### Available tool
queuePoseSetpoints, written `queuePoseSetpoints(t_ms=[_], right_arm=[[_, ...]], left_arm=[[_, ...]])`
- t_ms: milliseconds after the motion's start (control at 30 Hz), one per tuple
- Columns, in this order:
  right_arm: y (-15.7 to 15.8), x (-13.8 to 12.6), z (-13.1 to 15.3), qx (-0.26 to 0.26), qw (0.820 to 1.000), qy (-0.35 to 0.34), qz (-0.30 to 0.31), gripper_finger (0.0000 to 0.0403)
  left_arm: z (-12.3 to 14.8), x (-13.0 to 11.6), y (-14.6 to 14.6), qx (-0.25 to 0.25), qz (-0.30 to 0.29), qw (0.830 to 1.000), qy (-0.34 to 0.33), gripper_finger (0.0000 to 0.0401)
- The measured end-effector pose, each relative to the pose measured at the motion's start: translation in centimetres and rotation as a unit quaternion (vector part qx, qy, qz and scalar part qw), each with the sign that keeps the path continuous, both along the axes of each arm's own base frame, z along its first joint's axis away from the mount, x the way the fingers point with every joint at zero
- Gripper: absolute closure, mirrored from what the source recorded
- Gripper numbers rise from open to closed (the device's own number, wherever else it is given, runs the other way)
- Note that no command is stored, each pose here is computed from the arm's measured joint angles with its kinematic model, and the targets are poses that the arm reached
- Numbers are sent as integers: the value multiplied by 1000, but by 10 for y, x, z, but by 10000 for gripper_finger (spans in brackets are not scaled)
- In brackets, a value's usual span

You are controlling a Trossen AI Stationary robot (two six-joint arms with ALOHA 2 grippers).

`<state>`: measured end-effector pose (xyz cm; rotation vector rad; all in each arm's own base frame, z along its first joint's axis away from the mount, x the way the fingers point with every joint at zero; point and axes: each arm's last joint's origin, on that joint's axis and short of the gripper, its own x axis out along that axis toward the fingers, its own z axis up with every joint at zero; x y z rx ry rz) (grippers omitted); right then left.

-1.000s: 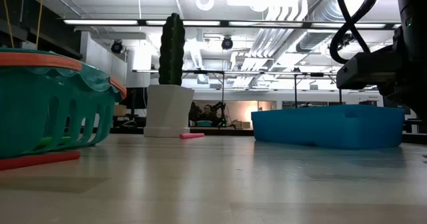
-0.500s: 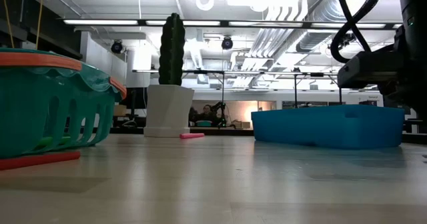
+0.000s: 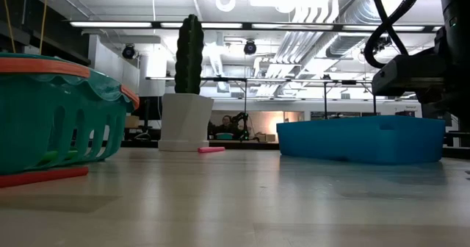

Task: Sort pens & pencils
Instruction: Put the light pink pen into the green basket

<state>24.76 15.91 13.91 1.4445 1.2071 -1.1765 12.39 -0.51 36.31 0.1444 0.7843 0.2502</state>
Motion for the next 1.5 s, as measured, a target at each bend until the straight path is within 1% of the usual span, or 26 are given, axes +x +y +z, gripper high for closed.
queuePoseSetpoints(t_ms=[333, 567, 700, 833, 933, 1033, 1133, 1233, 1333, 1500], right_arm=[[1, 3, 1, -5, 1000, -21, 0, 392], [2, 13, 9, -38, 997, -64, -2, 393], [0, 22, 17, -50, 995, -89, 6, 393], [-6, 34, 27, -73, 990, -121, 16, 393], [-11, 46, 37, -94, 984, -148, 27, 393], [-18, 58, 50, -118, 976, -179, 40, 393], [-27, 74, 69, -155, 962, -218, 54, 393], [-38, 92, 96, -200, 942, -259, 76, 393], [-50, 109, 130, -250, 914, -302, 104, 393], [-69, 126, 199, -340, 854, -362, 157, 393]], left_arm=[[0, 0, 0, 0, 0, 1000, 0, 288], [1, 1, 0, 0, -1, 1000, -5, 288], [2, 2, 0, 1, -3, 1000, -11, 288], [2, 2, 0, 1, -3, 1000, -12, 288], [4, 1, -1, -7, -11, 1000, -15, 288], [13, 0, -1, -14, -16, 999, -33, 288], [24, -2, -1, -19, -19, 998, -58, 288], [39, -6, -1, -22, -33, 995, -91, 288], [53, -7, -2, -34, -47, 990, -131, 288], [75, -10, -3, -50, -66, 977, -198, 288]])
